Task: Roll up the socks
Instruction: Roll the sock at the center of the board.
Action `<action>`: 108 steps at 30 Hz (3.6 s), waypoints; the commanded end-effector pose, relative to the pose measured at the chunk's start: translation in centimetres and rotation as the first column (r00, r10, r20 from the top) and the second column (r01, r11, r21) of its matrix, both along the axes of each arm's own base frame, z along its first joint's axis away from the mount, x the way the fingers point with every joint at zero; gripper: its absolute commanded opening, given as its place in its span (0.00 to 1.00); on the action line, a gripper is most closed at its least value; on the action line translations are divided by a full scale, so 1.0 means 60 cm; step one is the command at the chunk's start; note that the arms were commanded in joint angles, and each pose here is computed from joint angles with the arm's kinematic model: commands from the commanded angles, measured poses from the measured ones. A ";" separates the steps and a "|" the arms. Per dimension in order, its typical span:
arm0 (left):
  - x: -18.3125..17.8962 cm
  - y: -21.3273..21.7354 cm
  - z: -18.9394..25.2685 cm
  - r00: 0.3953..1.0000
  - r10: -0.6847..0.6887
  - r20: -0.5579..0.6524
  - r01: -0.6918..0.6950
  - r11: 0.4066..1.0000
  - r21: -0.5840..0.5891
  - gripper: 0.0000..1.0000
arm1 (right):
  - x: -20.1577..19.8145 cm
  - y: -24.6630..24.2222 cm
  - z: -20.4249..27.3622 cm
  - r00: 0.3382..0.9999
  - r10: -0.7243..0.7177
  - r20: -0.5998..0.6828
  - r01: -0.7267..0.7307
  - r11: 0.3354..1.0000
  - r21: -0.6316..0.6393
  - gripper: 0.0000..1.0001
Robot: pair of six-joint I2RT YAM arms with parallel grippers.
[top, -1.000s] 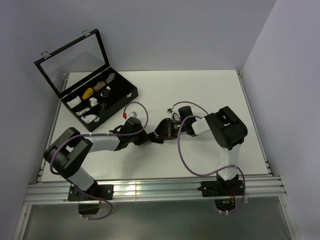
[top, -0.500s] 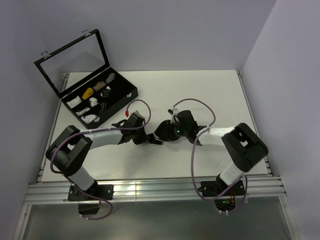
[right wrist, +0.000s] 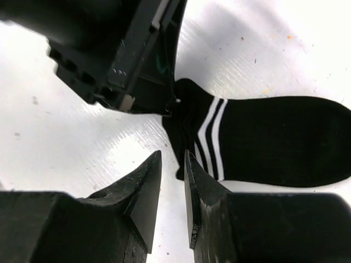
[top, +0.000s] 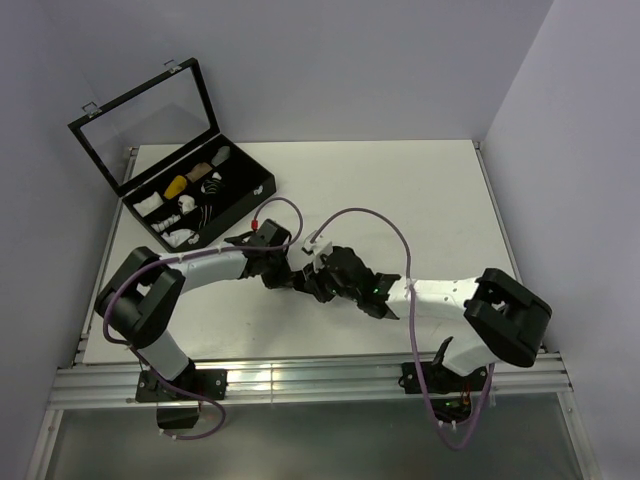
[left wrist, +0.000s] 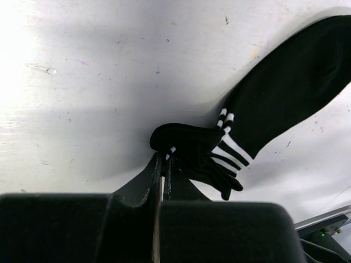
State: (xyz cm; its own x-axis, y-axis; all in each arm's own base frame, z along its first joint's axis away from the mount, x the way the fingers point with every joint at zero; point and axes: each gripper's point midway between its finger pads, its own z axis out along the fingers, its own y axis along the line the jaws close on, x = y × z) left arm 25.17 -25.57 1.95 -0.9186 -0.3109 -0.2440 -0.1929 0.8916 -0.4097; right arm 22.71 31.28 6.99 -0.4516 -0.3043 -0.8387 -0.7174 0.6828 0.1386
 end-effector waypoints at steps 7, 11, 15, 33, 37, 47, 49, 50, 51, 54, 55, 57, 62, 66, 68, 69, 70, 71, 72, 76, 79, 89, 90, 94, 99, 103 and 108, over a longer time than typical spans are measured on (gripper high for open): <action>-0.029 0.035 -0.028 0.995 -0.046 -0.093 0.054 0.994 0.095 0.00 | 0.007 0.015 -0.024 0.996 0.025 0.087 -0.013 0.991 -0.132 0.25; -0.030 0.035 -0.027 0.994 -0.051 -0.096 0.060 0.994 0.091 0.00 | 0.007 0.019 -0.039 0.996 0.026 0.087 -0.011 0.985 -0.173 0.24; -0.028 0.034 -0.025 0.994 -0.058 -0.092 0.066 0.994 0.088 0.00 | 0.015 0.013 -0.057 0.996 -0.010 0.083 0.028 0.975 -0.220 0.22; -0.031 0.043 -0.027 0.994 -0.066 -0.089 0.074 0.993 0.093 0.00 | 0.016 -0.021 -0.111 0.967 -0.166 -0.192 0.125 0.970 -0.207 0.18; -0.028 0.047 -0.027 0.996 -0.050 -0.080 0.058 0.993 0.099 0.00 | 0.008 -0.036 -0.116 0.931 -0.216 -0.293 0.171 0.970 -0.172 0.19; -0.024 0.055 -0.028 0.997 -0.008 -0.073 0.015 0.995 0.097 0.00 | 0.008 -0.076 -0.130 0.823 -0.301 -0.482 0.280 0.953 -0.116 0.22; -0.019 0.052 -0.023 0.998 -0.010 -0.064 0.016 0.995 0.094 0.00 | 0.016 -0.080 -0.113 0.848 -0.300 -0.437 0.280 0.953 -0.111 0.26; -0.019 0.052 -0.022 0.998 -0.010 -0.064 0.016 0.995 0.094 0.00 | 0.017 -0.078 -0.105 0.864 -0.293 -0.410 0.269 0.956 -0.115 0.28; -0.018 0.051 -0.022 0.998 -0.012 -0.065 0.018 0.995 0.093 0.00 | 0.022 -0.073 -0.093 0.879 -0.289 -0.379 0.265 0.957 -0.115 0.31; -0.013 0.048 -0.017 0.998 -0.016 -0.062 0.022 0.995 0.094 0.00 | 0.027 -0.057 -0.056 0.937 -0.246 -0.250 0.219 0.967 -0.130 0.33; -0.012 0.047 -0.015 0.998 -0.019 -0.059 0.024 0.995 0.095 0.00 | 0.027 -0.053 -0.046 0.952 -0.225 -0.209 0.200 0.971 -0.134 0.35; -0.012 0.047 -0.015 0.998 -0.025 -0.062 0.031 0.995 0.098 0.00 | 0.019 -0.039 -0.033 0.973 -0.184 -0.137 0.164 0.975 -0.149 0.35; -0.012 0.045 -0.014 0.997 -0.036 -0.063 0.042 0.994 0.096 0.00 | 0.001 -0.006 -0.002 0.997 -0.071 -0.009 0.070 0.990 -0.119 0.36; -0.013 0.044 -0.015 0.997 -0.044 -0.067 0.051 0.994 0.097 0.00 | -0.006 0.007 0.005 0.998 -0.009 0.054 0.017 0.989 -0.149 0.40; -0.014 0.044 -0.015 0.996 -0.048 -0.071 0.054 0.994 0.095 0.00 | -0.006 0.016 0.008 0.997 0.023 0.074 -0.011 0.985 -0.169 0.41; -0.014 0.043 -0.016 0.996 -0.050 -0.071 0.056 0.994 0.094 0.00 | -0.007 0.018 0.007 0.996 0.040 0.084 -0.024 0.983 -0.184 0.41; -0.014 0.043 -0.015 0.996 -0.051 -0.071 0.058 0.994 0.095 0.01 | -0.011 0.025 0.007 0.994 0.057 0.088 -0.041 0.982 -0.182 0.41; -0.013 0.043 -0.014 0.996 -0.050 -0.068 0.057 0.994 0.094 0.00 | -0.011 0.030 0.009 0.993 0.067 0.093 -0.050 0.982 -0.182 0.42; -0.012 0.043 -0.013 0.997 -0.050 -0.066 0.056 0.994 0.095 0.00 | -0.012 0.032 0.002 0.993 0.078 0.091 -0.059 0.979 -0.195 0.42; -0.013 0.044 -0.012 0.996 -0.054 -0.066 0.060 0.994 0.094 0.00 | -0.012 0.041 -0.005 0.992 0.083 0.096 -0.062 0.977 -0.204 0.42; -0.014 0.045 -0.014 0.996 -0.052 -0.068 0.059 0.994 0.094 0.00 | -0.016 0.047 -0.015 0.991 0.094 0.091 -0.073 0.975 -0.208 0.41; -0.015 0.044 -0.012 0.996 -0.058 -0.067 0.064 0.994 0.092 0.00 | -0.009 0.048 -0.058 0.994 0.089 0.068 -0.067 0.959 -0.277 0.40; -0.015 0.044 -0.012 0.996 -0.057 -0.068 0.063 0.994 0.090 0.00 | -0.008 0.047 -0.062 0.994 0.086 0.066 -0.064 0.956 -0.285 0.40; -0.016 0.046 -0.010 0.996 -0.060 -0.065 0.066 0.993 0.094 0.00 | -0.003 0.037 -0.068 0.996 0.050 0.080 -0.025 0.956 -0.291 0.40; -0.017 0.046 -0.010 0.996 -0.062 -0.067 0.068 0.994 0.091 0.00 | 0.003 0.030 -0.056 0.994 0.026 0.104 0.004 0.959 -0.283 0.41; -0.017 0.047 -0.008 0.996 -0.063 -0.064 0.068 0.994 0.091 0.00 | 0.008 0.029 -0.053 0.993 0.017 0.113 0.017 0.956 -0.293 0.41; -0.017 0.049 -0.008 0.996 -0.063 -0.062 0.069 0.993 0.093 0.00 | 0.010 0.026 -0.052 0.993 0.001 0.121 0.034 0.956 -0.290 0.41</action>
State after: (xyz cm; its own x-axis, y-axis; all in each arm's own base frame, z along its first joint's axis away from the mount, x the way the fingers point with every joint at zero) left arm 24.87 -24.31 1.89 -0.9422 -0.2548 -0.2174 -0.1590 0.9115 -0.3793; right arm 22.45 32.29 2.27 -0.3829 -0.5728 -0.7247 -0.7332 0.6657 -0.1388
